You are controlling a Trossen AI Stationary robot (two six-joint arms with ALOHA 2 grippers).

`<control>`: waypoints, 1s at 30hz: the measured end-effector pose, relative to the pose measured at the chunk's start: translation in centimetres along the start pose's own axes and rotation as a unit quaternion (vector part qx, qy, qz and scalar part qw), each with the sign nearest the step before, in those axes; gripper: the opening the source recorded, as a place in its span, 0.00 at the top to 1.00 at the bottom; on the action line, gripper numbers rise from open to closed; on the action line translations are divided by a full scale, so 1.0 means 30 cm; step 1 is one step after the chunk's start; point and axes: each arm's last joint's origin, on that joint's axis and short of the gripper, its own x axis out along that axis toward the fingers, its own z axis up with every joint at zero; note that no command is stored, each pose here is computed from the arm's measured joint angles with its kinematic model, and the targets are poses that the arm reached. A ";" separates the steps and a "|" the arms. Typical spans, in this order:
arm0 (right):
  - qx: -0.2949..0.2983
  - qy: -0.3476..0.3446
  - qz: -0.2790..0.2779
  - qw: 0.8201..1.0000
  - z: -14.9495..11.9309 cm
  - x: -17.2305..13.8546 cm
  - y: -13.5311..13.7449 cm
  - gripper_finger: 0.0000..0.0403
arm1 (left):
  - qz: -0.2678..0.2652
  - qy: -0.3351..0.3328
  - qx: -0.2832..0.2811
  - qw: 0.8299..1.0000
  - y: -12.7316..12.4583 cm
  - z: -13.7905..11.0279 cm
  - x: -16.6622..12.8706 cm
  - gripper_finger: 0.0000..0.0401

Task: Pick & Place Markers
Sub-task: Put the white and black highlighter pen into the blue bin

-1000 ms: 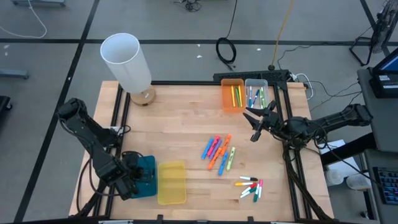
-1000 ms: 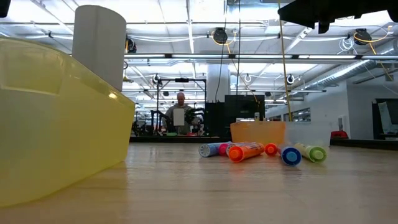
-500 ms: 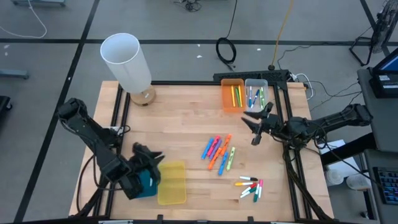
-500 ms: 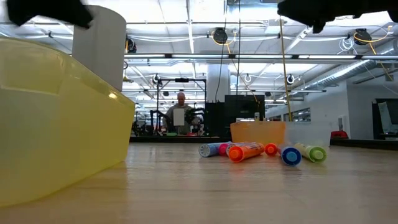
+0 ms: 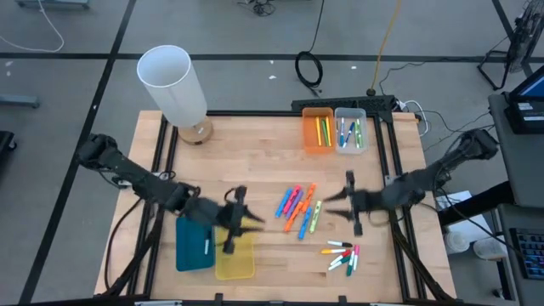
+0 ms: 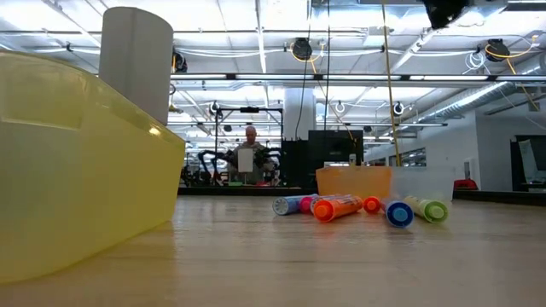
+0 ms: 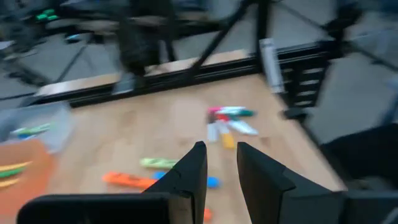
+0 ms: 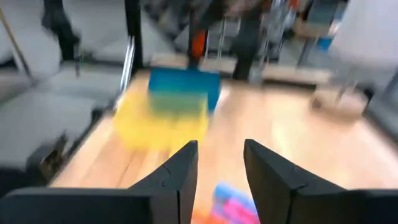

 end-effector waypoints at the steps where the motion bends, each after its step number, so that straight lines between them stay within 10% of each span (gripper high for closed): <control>1: -0.004 0.031 -0.002 1.000 -0.017 0.014 0.028 0.69 | 0.012 0.004 -0.004 1.000 0.026 -0.002 0.007 0.77; 15: 0.090 0.399 -0.037 0.912 -0.120 0.106 0.230 0.69 | 0.025 -0.120 -0.070 0.990 0.291 -0.251 0.038 0.77; 22: 0.128 0.474 -0.061 0.869 -0.231 0.140 0.254 0.69 | 0.023 -0.137 -0.044 0.989 0.281 -0.252 0.033 0.77; 30: 0.130 0.490 -0.063 0.860 -0.269 0.165 0.274 0.69 | 0.021 -0.135 -0.041 0.990 0.277 -0.253 0.033 0.77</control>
